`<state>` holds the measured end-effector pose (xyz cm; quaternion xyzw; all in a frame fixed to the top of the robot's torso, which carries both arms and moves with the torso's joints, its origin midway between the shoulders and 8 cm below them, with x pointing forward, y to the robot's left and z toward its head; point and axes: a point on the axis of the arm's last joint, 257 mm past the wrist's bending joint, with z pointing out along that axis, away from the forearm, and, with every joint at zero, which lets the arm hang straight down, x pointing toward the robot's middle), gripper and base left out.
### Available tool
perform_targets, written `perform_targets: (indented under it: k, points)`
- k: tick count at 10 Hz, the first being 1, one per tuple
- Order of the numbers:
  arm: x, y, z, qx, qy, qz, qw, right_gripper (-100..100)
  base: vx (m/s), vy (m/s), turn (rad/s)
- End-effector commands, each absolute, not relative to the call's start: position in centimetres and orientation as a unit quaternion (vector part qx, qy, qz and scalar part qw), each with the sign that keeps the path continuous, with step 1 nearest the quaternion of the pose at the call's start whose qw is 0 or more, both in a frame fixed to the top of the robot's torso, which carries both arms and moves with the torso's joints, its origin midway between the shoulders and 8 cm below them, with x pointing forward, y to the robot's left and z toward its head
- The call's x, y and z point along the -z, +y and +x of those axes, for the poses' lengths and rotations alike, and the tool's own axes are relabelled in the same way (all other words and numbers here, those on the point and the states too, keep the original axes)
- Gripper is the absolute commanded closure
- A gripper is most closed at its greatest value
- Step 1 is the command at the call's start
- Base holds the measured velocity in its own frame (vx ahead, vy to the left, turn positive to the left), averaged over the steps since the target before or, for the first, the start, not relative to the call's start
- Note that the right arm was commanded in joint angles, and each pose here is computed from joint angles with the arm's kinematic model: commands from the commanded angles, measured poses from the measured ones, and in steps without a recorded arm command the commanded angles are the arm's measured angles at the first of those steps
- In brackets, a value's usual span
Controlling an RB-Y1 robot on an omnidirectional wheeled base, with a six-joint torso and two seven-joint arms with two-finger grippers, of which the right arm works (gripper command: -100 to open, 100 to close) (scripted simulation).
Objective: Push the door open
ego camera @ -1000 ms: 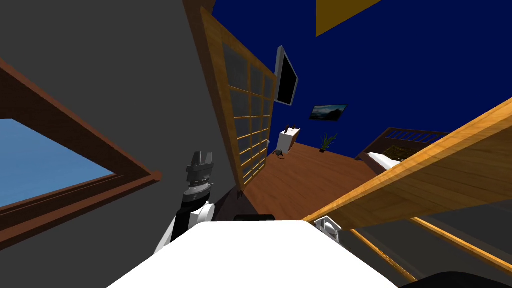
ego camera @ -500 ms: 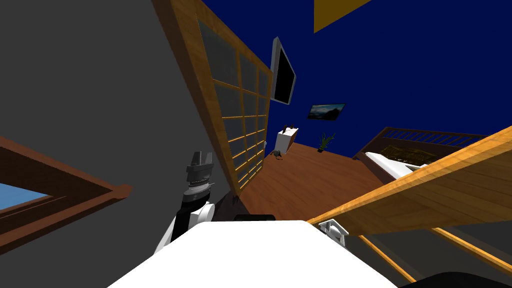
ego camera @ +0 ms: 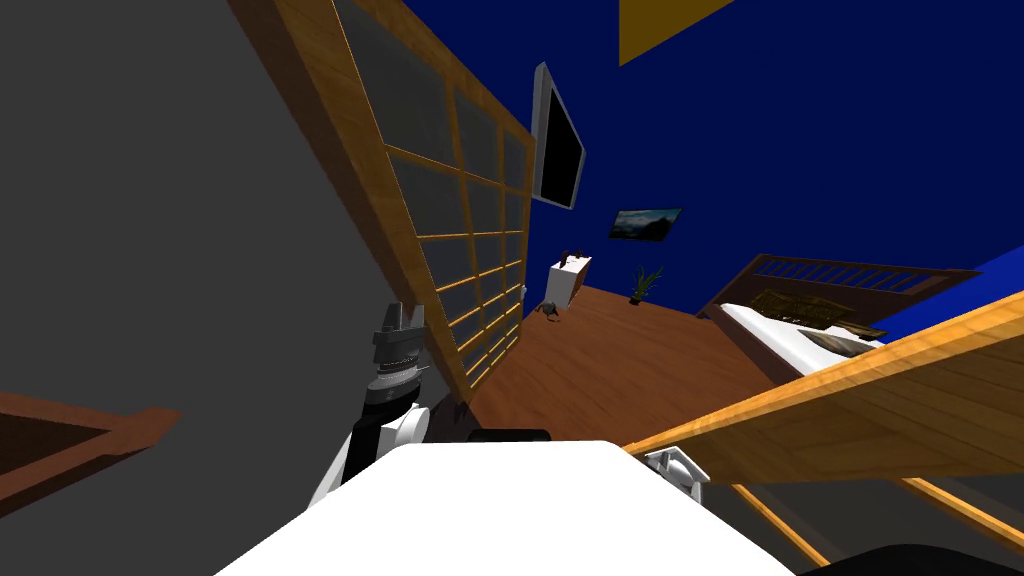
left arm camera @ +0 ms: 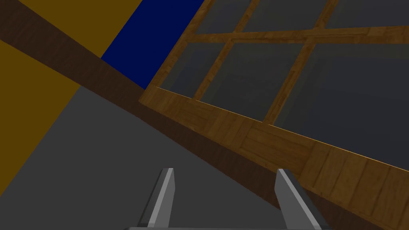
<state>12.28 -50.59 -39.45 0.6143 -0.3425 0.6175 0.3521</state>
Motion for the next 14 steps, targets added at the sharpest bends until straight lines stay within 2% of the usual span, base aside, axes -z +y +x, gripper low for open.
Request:
perform_targets:
  k: [1, 8, 10, 14]
  points:
    - [39.1, -51.9, 10.6, -0.611, -0.351, 0.605, 0.371, 100, 0.157, -0.110, -0.058]
    - [39.8, -52.3, 9.0, -0.594, -0.385, 0.593, 0.385, 100, 0.161, -0.094, -0.052]
    - [38.6, -54.7, 7.8, -0.594, -0.379, 0.582, 0.405, 100, 0.142, -0.094, -0.057]
    - [38.1, -56.4, 5.8, -0.586, -0.389, 0.570, 0.425, 100, 0.133, -0.153, -0.038]
